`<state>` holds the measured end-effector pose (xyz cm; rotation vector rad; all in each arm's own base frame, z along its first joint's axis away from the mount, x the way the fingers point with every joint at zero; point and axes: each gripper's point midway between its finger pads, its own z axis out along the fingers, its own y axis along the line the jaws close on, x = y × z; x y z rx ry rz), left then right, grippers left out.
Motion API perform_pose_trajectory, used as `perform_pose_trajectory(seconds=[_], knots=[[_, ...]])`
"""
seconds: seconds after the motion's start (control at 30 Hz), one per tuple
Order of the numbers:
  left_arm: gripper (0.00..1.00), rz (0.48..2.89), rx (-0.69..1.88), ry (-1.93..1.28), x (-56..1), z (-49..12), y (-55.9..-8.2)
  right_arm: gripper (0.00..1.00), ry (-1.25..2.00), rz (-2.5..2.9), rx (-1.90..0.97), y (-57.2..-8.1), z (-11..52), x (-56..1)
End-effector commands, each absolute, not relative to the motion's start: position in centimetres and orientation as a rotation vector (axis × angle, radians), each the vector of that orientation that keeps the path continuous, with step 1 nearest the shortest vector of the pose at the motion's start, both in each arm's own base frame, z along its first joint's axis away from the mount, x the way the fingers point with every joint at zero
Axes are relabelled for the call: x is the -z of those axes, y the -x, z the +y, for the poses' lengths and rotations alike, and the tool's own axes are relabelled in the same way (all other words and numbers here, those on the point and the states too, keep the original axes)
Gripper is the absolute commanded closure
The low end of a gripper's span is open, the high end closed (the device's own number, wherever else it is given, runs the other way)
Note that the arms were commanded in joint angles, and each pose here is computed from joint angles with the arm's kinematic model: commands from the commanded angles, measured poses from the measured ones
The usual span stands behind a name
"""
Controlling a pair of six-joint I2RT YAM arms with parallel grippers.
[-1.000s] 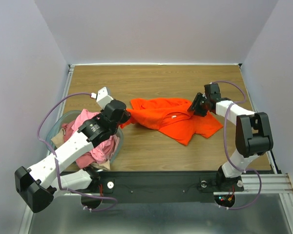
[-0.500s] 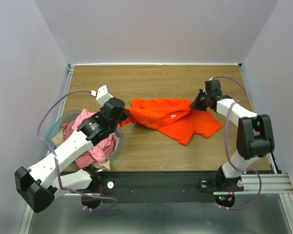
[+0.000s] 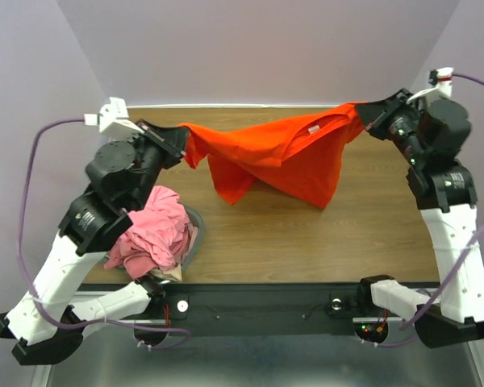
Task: Fold and stack the t-shirts
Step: Flatten the tshirt out
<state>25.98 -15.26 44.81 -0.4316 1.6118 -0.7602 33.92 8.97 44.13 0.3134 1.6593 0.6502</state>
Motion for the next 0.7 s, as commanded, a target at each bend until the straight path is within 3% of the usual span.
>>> perform_pose_trajectory(seconds=[0.0, 0.2, 0.53, 0.57, 0.63, 0.67], knots=[[1.00, 1.456, 0.775, 0.410, -51.0, -13.5, -25.1, 1.00, -0.331, 1.655, -0.620, -32.8, 8.4, -46.3], [1.00, 1.417, 0.647, 0.407, -54.8, -13.6, -28.6, 1.00, -0.299, 1.638, -0.652, -36.8, 9.6, -49.3], [1.00, 1.333, 0.652, 0.222, -60.0, -15.1, -41.7, 1.00, -0.188, 1.433, -0.552, -48.8, 10.2, -56.6], [1.00, 1.258, 0.684, 0.195, -63.0, -15.0, -40.7, 0.99, -0.175, 1.339, -0.555, -48.0, 9.9, -59.8], [1.00, 1.228, 0.711, 0.151, -64.1, -15.9, -41.8, 1.00, -0.172, 1.253, -0.552, -48.3, 9.7, -61.8], [1.00, 1.153, 0.737, 0.111, -66.8, -15.8, -40.1, 0.99, -0.176, 1.234, -0.556, -48.2, 9.6, -62.2]])
